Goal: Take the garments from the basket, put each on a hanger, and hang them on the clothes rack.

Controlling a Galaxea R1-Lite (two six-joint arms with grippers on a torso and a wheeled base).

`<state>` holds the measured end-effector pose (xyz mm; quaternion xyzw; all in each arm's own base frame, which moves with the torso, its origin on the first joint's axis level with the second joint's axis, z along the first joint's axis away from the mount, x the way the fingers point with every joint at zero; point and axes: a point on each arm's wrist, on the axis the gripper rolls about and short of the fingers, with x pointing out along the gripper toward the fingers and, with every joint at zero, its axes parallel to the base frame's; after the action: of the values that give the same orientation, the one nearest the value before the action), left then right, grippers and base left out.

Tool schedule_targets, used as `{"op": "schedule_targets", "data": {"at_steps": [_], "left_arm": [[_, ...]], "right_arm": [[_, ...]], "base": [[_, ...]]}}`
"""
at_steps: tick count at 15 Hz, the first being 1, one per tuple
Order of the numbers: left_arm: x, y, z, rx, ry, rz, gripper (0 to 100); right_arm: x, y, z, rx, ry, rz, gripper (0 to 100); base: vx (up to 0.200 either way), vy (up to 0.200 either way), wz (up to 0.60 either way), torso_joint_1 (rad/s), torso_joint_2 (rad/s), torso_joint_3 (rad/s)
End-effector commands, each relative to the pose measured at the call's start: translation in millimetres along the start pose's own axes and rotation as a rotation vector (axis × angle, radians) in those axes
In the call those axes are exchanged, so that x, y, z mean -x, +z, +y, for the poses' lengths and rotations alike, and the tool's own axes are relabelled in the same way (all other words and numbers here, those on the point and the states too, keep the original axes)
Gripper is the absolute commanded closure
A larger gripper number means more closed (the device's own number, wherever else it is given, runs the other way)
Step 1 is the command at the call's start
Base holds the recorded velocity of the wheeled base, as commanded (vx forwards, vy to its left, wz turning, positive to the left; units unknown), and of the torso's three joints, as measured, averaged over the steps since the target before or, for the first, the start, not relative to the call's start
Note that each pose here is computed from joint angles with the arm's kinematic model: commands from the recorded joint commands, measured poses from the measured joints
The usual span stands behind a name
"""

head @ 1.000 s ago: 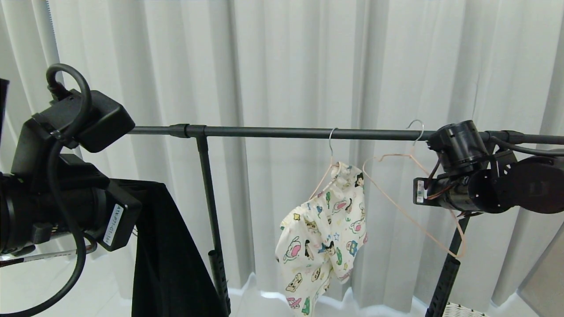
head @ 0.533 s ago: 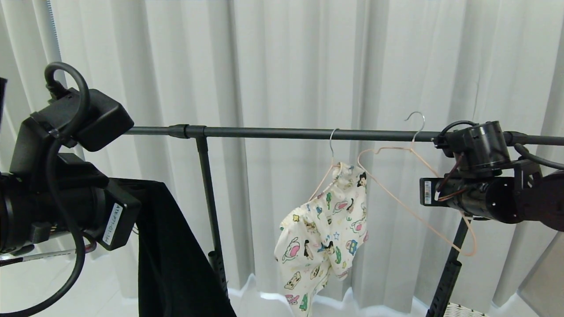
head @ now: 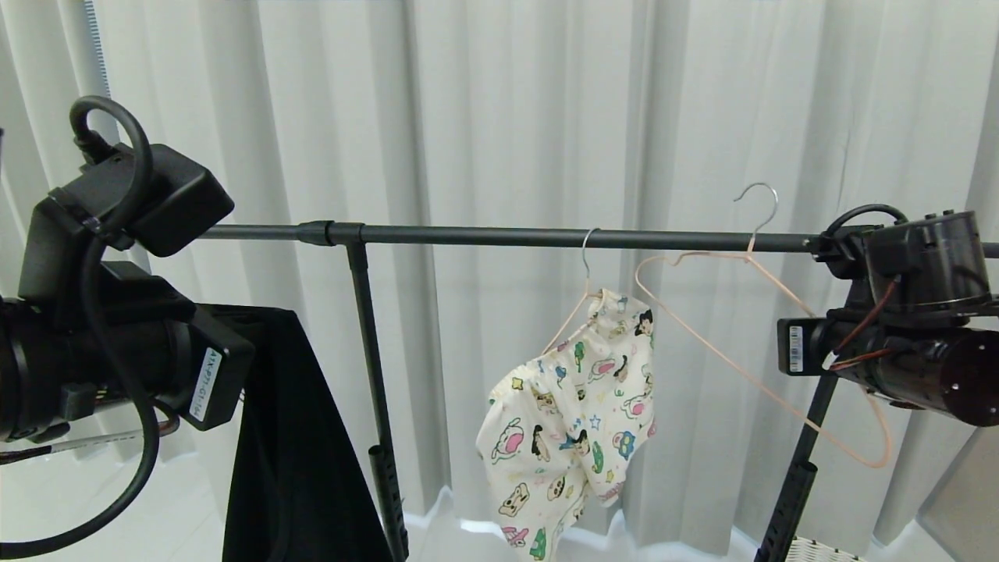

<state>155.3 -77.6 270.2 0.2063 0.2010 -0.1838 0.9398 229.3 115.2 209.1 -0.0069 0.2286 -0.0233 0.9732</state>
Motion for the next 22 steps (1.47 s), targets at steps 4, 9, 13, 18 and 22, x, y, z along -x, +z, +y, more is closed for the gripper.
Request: {"op": "schedule_targets", "data": {"at_steps": [4,9,13,18,22], "left_arm": [[-1,-1,-0.7,-0.003,-0.001,0.005,100],[0,-1,-1.2,-0.019,-0.003,0.003,100],[-1,-1,-1.5,-0.02,-0.005,0.004,100],[-2,-4,-2.5,-0.022,-0.008,0.014,100],[-2,-6,-2.9,-0.038,-0.004,0.021,100]], "right_arm": [[35,-19.3,-23.7,0.011,0.006,-0.015,100],[47,-27.7,-32.6,0.008,0.007,-0.023,100],[49,-30.2,-34.8,0.012,0.008,-0.025,100],[50,-29.9,-34.9,0.011,0.01,-0.027,100],[55,-36.6,-33.9,0.028,0.03,-0.02,100]], "base": [[0.0,0.0,0.0,0.0,0.0,0.0],[-0.2,-0.2,0.0,0.007,0.01,0.002],[-0.2,-0.2,0.0,-0.002,0.0,0.004],[0.0,0.0,0.0,0.0,0.0,0.0],[0.0,0.0,0.0,0.0,0.0,0.0]]}}
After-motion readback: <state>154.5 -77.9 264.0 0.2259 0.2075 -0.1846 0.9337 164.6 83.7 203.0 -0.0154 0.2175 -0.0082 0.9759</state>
